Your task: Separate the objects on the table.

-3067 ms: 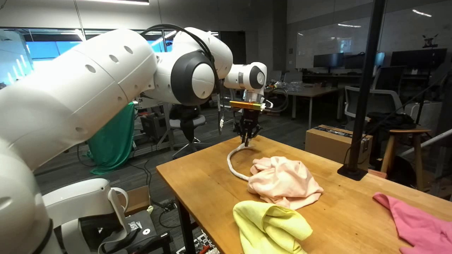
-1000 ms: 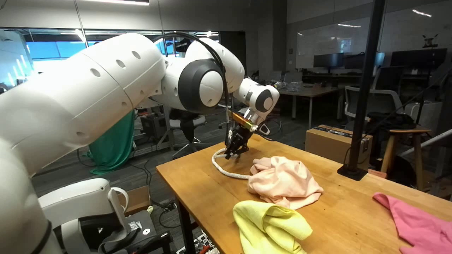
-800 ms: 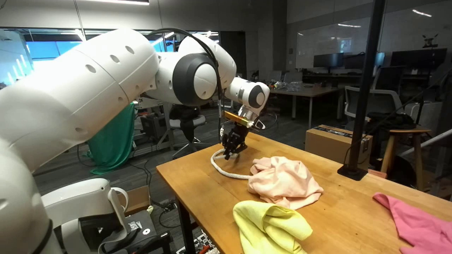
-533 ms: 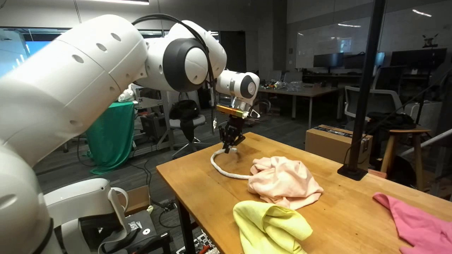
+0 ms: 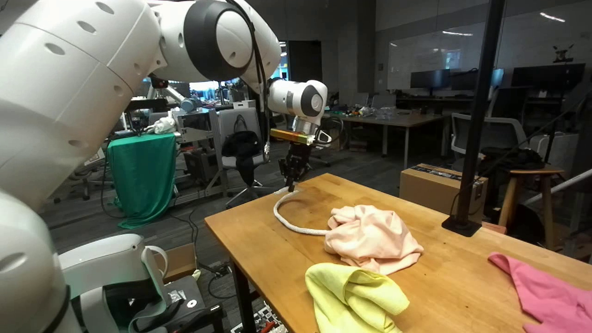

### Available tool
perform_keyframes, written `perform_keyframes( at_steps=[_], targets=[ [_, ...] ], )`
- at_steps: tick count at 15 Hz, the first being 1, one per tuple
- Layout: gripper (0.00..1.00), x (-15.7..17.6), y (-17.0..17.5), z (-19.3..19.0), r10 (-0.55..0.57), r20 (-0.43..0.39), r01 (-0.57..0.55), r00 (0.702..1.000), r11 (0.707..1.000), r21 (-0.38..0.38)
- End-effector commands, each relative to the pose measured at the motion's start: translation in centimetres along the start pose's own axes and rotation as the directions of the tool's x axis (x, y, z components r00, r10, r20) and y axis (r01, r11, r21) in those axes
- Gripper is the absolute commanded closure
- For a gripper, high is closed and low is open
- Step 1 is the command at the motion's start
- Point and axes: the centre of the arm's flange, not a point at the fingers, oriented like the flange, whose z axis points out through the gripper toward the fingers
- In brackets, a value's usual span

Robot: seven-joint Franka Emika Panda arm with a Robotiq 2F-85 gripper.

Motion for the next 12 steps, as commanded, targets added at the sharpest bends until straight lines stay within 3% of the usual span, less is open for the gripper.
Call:
perform_keyframes(
  at_steps=[1,7,12],
  targets=[
    [0.86,-4.3,-0.2,0.8,-0.019,-0.013,0.019,1.0,1.0,0.007],
    [0.86,-4.9,-0.2,2.1,-0.02,0.034,0.017,0.999,0.997,0.076],
    [0.85,-4.8,-0.6,3.1,-0.042,0.061,0.026,0.997,0.971,0.238]
  ],
)
